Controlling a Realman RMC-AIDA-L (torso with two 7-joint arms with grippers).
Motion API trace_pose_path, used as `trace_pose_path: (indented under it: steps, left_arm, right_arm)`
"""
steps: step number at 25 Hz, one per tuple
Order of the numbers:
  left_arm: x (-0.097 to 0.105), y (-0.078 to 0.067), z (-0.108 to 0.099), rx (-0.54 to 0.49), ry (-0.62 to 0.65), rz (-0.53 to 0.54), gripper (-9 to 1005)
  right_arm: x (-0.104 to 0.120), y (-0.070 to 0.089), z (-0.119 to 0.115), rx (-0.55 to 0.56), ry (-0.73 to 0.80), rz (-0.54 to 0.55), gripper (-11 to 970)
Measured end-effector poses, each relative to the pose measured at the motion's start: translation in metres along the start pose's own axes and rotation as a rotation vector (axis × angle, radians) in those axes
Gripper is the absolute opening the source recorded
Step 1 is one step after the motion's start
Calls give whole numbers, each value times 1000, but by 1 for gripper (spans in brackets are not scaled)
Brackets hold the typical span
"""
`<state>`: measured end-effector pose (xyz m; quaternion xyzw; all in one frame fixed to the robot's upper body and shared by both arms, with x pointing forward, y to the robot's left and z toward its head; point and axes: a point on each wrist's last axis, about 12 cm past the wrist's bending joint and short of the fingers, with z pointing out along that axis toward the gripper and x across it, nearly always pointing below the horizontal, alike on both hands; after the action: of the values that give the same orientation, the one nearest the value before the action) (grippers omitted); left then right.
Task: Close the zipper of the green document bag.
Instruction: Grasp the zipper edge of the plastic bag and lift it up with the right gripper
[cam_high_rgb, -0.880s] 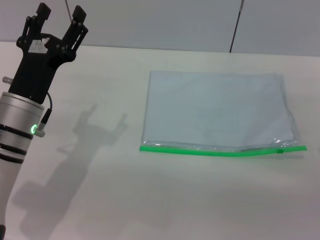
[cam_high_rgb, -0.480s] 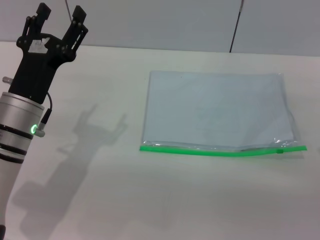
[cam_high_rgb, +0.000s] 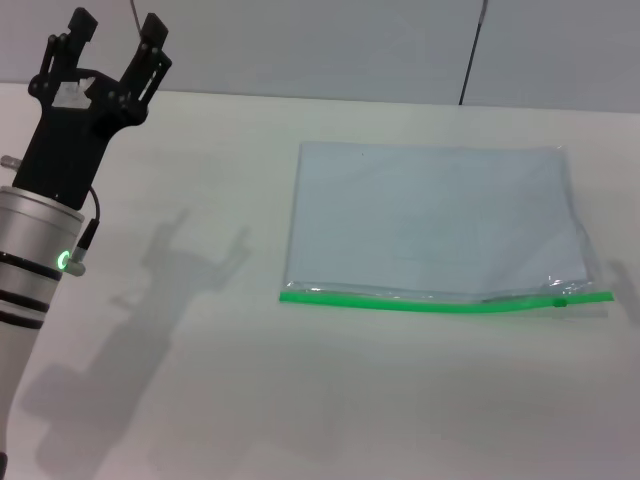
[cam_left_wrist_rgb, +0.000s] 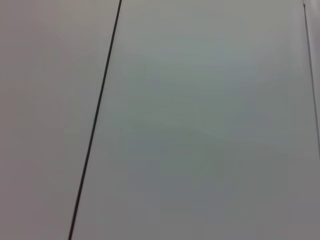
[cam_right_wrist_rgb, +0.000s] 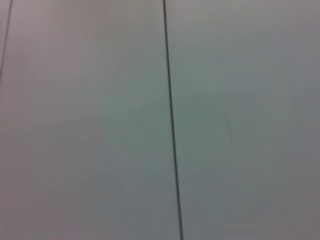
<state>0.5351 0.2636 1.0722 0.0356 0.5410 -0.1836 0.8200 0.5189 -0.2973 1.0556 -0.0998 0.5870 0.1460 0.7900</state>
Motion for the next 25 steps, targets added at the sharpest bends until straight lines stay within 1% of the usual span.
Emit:
trace_pose_path:
  steps: [5,9,10,11,12,15,19,21,25]
  left_arm:
    - [0,1,0,-4,0,3,856]
    - [0,2,0,-6,0,4,854]
    - [0,2,0,-6,0,4,854]
    - [0,2,0,-7,0,5,853]
    - [-1,2,0,-7,0,5,853]
    - [0,3,0,-9,0,5,851]
    - [0,3,0,-12,1,6,850]
    - [-1,4,0,-14,1,7,849]
    - [-1,4,0,-15,3,8,847]
  right_arm:
    - [2,-26,-5,-59,145,128,709]
    - [0,-46,-13,-76,255,180,708]
    - [-1,-54,-18,-76,306,189,708]
    - [0,-57,-20,-76,331,187,708]
    - [0,-57,-20,-76,331,187,708]
    - [4,-60,-24,-81,403,177,708]
    - [11,-60,-23,-100,494,168,708]
    - [13,-58,-23,-123,522,138,708]
    - [18,-55,-22,-153,535,28,708]
